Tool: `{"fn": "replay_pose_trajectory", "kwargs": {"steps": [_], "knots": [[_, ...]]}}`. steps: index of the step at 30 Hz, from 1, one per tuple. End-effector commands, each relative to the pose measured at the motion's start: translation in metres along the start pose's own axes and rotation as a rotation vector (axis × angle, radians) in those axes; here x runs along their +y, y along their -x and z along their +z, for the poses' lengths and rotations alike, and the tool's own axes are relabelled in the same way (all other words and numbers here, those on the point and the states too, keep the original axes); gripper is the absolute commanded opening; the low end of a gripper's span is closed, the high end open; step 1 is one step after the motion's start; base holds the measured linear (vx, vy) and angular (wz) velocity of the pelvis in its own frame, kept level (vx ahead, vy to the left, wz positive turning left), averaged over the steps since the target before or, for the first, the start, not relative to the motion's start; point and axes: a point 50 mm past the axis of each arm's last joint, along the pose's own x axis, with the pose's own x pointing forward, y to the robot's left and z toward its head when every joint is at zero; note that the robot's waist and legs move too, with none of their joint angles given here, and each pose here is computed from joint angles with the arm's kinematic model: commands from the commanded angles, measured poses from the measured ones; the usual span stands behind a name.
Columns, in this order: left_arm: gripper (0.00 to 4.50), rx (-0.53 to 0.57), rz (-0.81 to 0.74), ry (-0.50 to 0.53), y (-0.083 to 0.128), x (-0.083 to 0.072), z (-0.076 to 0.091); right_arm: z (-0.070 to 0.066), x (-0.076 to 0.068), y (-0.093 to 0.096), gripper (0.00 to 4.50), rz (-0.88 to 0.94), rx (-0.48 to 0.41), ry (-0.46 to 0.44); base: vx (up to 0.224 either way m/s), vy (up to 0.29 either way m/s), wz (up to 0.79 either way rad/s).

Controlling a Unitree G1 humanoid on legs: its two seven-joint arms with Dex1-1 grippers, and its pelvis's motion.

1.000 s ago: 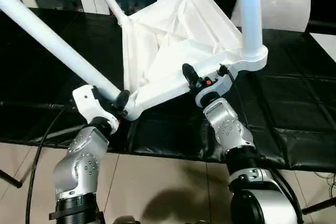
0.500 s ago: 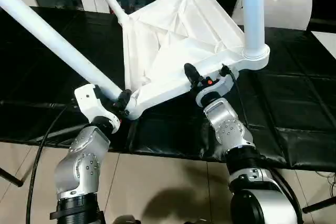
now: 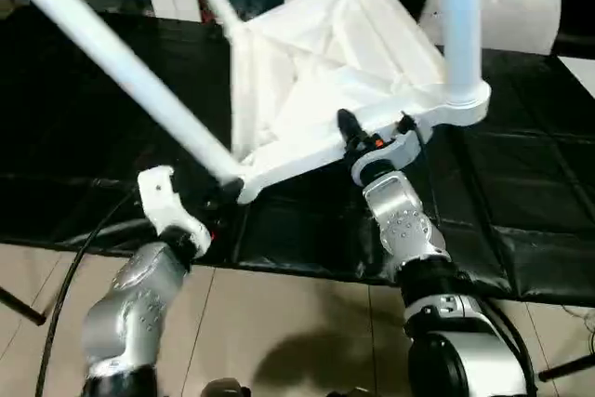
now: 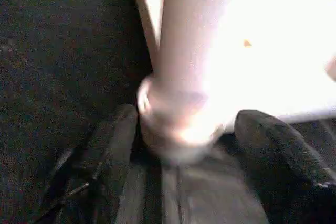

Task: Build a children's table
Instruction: Flip table

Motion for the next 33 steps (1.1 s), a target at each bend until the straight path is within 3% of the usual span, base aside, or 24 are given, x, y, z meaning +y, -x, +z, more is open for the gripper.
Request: {"fn": "replay_pose_trajectory", "kwargs": {"steps": [1,2,4,7,8,10,12,19,22,28,30,31,32,33], "knots": [[3.61,0.001,-0.052,-0.013,0.001,-0.007,0.002,0.019,0.025,-0.009,2.13,0.021,-0.12,0.034,0.0,0.0,0.0],[3.61,0.01,-0.075,-0.048,0.008,-0.005,0.001,0.03,0.022,-0.009,2.13,-0.003,-0.162,0.074,0.0,0.0,0.0],[3.61,0.015,-0.093,-0.075,0.012,-0.006,0.001,0.036,0.02,-0.008,2.13,-0.014,-0.181,0.098,0.0,0.0,0.0],[3.61,0.018,-0.164,-0.239,0.026,-0.01,0.01,0.057,0.017,-0.003,2.12,-0.017,-0.215,0.286,0.0,0.0,0.0],[3.61,0.003,-0.181,-0.328,0.029,-0.012,0.021,0.064,0.015,0.001,2.12,-0.027,-0.208,0.387,0.0,0.0,0.0],[3.61,-0.006,-0.188,-0.359,0.031,-0.014,0.025,0.067,0.013,0.003,2.12,-0.043,-0.202,0.425,0.0,0.0,0.0],[3.61,-0.056,-0.236,-0.436,0.033,-0.022,0.043,0.076,0.008,0.008,2.11,-0.088,-0.202,0.507,0.0,0.0,0.0],[3.61,-0.109,-0.353,-0.589,0.034,-0.046,0.079,0.091,0.003,0.019,2.09,-0.151,-0.192,0.614,0.0,0.0,0.0],[3.61,-0.191,-0.369,-0.693,0.031,-0.059,0.107,0.103,0.003,0.027,2.09,-0.208,-0.2,0.726,0.0,0.0,0.0],[3.61,-0.253,-0.352,-0.863,0.023,-0.073,0.138,0.112,0.009,0.032,2.09,-0.225,-0.188,0.905,0.0,0.0,0.0],[3.61,-0.254,-0.349,-0.884,0.022,-0.074,0.142,0.112,0.01,0.033,2.08,-0.218,-0.174,0.925,0.0,0.0,0.0],[3.61,-0.26,-0.342,-0.952,0.021,-0.077,0.15,0.114,0.011,0.034,2.06,-0.231,-0.172,0.954,0.0,0.0,0.0],[3.61,-0.283,-0.329,-1.086,0.019,-0.082,0.165,0.115,0.011,0.035,2.03,-0.258,-0.173,0.974,0.0,0.0,0.0],[3.61,-0.293,-0.324,-1.124,0.018,-0.084,0.169,0.115,0.011,0.034,2.01,-0.265,-0.172,0.974,0.0,0.0,0.0]]}}
